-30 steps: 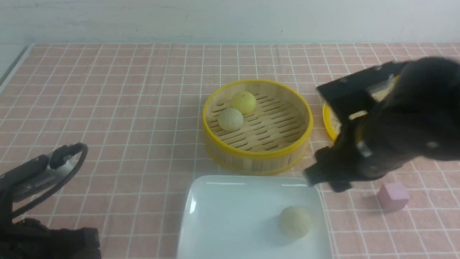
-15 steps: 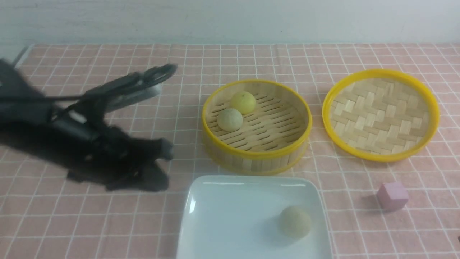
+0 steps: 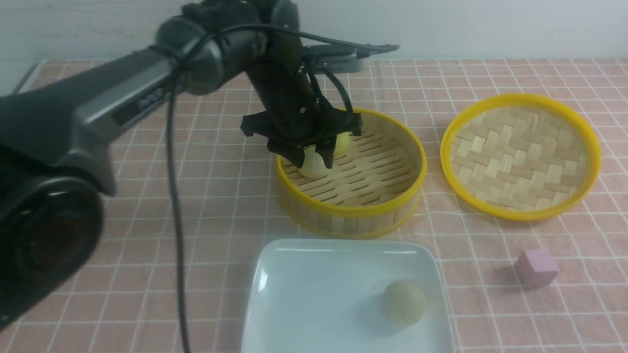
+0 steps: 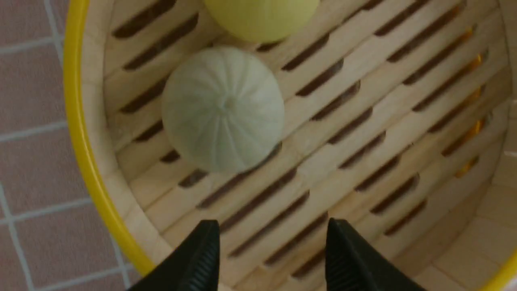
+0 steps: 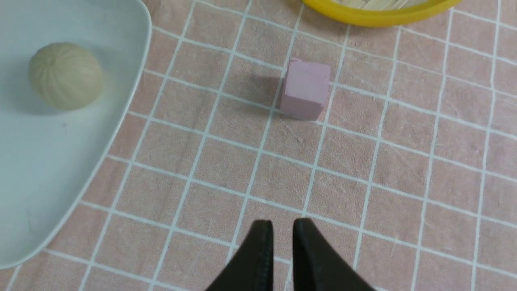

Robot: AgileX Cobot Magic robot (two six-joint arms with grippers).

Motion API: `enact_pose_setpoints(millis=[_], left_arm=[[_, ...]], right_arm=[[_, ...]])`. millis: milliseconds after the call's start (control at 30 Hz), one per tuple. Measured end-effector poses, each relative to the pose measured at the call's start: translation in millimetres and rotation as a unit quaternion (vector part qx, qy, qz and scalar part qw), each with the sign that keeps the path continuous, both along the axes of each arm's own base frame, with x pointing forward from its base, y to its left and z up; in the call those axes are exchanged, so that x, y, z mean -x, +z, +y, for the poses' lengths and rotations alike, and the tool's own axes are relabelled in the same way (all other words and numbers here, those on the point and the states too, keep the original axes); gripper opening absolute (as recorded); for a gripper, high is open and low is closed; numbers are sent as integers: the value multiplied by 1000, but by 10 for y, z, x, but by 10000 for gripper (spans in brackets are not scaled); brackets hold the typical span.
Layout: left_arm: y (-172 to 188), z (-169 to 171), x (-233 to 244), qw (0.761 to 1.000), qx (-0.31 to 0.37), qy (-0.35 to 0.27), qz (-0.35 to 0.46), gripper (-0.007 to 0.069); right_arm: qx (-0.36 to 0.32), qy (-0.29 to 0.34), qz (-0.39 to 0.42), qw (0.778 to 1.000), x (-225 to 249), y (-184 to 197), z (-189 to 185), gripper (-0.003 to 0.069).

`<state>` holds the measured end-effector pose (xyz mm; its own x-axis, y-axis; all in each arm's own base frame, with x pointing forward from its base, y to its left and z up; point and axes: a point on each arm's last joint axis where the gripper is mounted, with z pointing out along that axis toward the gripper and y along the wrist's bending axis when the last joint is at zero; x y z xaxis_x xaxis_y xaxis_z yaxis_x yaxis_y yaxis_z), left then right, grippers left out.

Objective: Put the steamed buns into the plate on the pink tablecloth.
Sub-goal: 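Reach into the bamboo steamer and grasp a bun with the left gripper, then carry the bun from the bamboo steamer to the plate with the left gripper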

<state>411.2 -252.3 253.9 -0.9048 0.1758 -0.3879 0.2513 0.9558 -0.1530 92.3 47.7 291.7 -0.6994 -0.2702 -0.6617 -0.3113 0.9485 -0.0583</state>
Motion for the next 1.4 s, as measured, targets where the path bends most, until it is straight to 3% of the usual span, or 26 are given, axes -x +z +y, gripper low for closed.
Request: enact_pose_setpoints(millis=[267,400,500,533,567,633,700,833,933,1133,1400], left_arm=[[-205,-43,-267,997,-54,31,-46,358],[-460,-60,-340,996,-63,56,-37,232],[-419,-79,-319,997,-51,50,-30,69],[-398,-81,-310,997,-48,49,-28,62],[-266,-88,-238,998,-28,47,-11,29],[-193,-87,-196,999,-19,49,-2,26],[127,-72,-18,998,7,52,23,25],[731,-91,334,999,17,22,-22,25],[906,-201,669,999,-1,-18,-40,25],[473,-452,1245,995,-66,-74,26,25],[-189,-363,1442,988,-123,3,89,28]], right_arm=[[-8,5,-9,1000,-11,7,17,83],[-8,5,-9,1000,-11,7,17,92],[-8,5,-9,1000,-11,6,17,99],[-8,5,-9,1000,-11,6,17,99],[-8,5,-9,1000,-11,6,17,102],[-8,5,-9,1000,-11,6,17,104],[-8,5,-9,1000,-11,6,17,108],[-8,5,-9,1000,-11,6,17,115],[-8,5,-8,1000,-10,3,17,117],[-8,5,-7,1000,-9,2,18,127],[-8,5,-7,1000,-9,1,18,134]])
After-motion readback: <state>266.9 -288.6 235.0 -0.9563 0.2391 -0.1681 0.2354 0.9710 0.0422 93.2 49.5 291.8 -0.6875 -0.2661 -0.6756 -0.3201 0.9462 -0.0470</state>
